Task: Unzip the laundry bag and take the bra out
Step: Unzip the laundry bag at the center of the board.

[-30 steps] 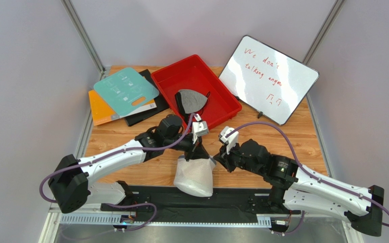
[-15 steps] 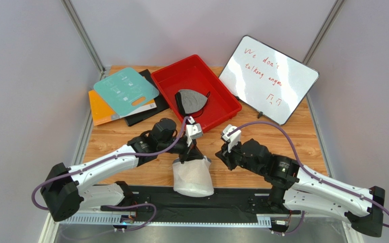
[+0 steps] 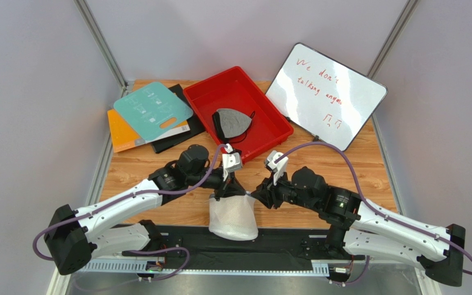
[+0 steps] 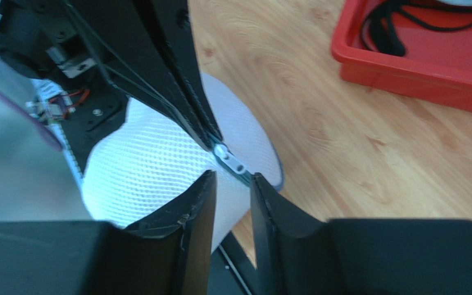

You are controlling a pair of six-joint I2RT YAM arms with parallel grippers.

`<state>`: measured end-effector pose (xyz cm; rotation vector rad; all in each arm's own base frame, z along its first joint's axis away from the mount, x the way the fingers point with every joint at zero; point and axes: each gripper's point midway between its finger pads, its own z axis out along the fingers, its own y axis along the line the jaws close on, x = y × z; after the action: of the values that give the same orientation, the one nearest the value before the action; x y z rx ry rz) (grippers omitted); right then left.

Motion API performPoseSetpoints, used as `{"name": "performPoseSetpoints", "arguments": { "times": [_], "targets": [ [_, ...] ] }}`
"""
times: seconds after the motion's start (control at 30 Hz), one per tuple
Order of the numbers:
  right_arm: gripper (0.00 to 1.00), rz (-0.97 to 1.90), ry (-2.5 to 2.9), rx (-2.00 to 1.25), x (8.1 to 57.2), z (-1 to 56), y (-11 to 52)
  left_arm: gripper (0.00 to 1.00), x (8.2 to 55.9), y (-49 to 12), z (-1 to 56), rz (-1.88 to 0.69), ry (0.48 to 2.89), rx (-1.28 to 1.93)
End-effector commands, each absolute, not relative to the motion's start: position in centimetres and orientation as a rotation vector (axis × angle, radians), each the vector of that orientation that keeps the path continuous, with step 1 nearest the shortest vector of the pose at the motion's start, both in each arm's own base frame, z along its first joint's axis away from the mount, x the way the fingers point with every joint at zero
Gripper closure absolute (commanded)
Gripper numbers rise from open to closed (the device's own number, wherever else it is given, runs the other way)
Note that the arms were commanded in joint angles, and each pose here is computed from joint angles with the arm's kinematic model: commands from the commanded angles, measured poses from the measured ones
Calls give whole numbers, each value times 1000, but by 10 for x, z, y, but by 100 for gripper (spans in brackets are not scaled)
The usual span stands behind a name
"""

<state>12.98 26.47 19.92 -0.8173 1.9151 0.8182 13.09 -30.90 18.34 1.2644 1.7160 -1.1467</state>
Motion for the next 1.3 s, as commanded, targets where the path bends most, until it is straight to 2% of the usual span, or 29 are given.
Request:
{"name": "performPoseSetpoints", "arguments": {
  "times": [0.0,0.1,0.23,1.17,1.27],
  "targets": [
    [61,1024,1785,-855,115,230,288,100,115,-315,217,-1243,1519,1344],
    [54,1086,1773,-870,111,232,289,100,109,-313,225,-1266,1473,1353],
    [52,1174,1754,-870,109,235,287,100,96,-311,237,-1321,1394,1387],
    [54,1337,1831,-763,105,225,281,100,101,-308,242,-1281,1403,1355],
    [57,1370,1808,-776,101,230,284,100,101,-308,241,-1276,1409,1352]
  ]
}}
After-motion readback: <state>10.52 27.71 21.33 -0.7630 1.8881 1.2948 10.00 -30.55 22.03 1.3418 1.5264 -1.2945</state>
